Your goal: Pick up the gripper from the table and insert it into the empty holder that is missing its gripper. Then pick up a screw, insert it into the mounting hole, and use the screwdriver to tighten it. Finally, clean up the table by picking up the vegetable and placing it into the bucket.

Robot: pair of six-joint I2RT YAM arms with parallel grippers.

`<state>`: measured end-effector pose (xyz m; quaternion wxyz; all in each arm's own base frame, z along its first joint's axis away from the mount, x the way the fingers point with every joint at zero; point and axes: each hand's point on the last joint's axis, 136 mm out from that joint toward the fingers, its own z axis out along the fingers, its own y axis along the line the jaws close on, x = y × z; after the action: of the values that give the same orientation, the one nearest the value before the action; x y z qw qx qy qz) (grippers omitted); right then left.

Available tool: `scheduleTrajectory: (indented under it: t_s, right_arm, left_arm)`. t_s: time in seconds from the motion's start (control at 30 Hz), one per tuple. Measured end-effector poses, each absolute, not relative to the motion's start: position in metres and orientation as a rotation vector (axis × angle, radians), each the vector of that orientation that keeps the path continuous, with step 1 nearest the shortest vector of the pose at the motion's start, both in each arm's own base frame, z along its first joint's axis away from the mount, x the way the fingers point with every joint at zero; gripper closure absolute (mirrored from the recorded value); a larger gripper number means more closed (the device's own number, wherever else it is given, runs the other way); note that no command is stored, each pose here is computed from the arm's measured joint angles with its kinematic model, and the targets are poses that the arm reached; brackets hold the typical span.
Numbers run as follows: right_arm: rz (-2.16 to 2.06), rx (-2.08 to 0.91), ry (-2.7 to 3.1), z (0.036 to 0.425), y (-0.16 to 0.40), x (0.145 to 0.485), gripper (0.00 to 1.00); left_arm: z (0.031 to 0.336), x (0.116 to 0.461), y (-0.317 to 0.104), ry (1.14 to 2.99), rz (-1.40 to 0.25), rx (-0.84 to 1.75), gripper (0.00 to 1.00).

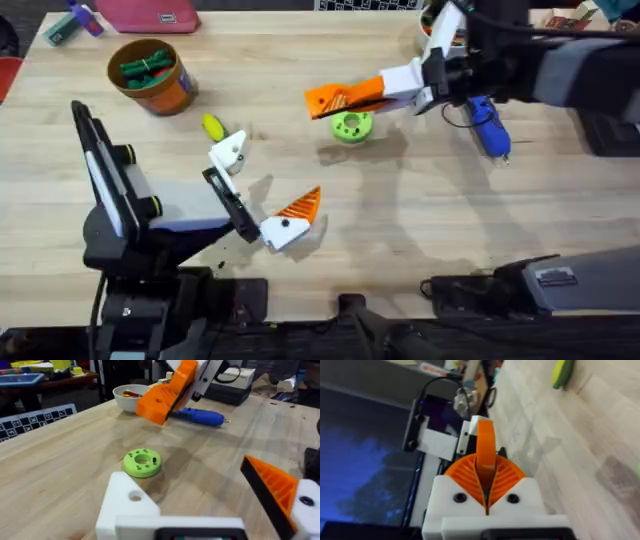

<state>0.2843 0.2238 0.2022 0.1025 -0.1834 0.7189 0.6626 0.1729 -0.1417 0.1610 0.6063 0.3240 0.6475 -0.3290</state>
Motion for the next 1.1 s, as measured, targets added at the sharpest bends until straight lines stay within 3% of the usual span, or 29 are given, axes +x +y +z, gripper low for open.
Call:
scheduleTrajectory:
  t_s: [0.3, 0.67, 0.87, 1.1]
  right_arm:
    - [2.167, -0.500, 2.174, 0.171, 0.241, 0.284, 0.992]
    - [2.297, -0.553, 2.271, 0.180, 0.276, 0.259, 0.992]
    - [2.324, -0.579, 2.297, 0.188, 0.291, 0.263, 0.992]
    - [2.370, -0.585, 2.369, 0.172, 0.310, 0.259, 0.992]
  left_arm:
    - [0.161, 0.173, -0.142, 1.497, -0.761, 0.749, 0.016]
    - [0.161, 0.173, -0.142, 1.497, -0.761, 0.749, 0.015]
    - [0.161, 0.173, -0.142, 1.497, -0.761, 0.749, 0.015]
    - [0.161, 0.173, -0.142, 1.497, -0.761, 0.749, 0.015]
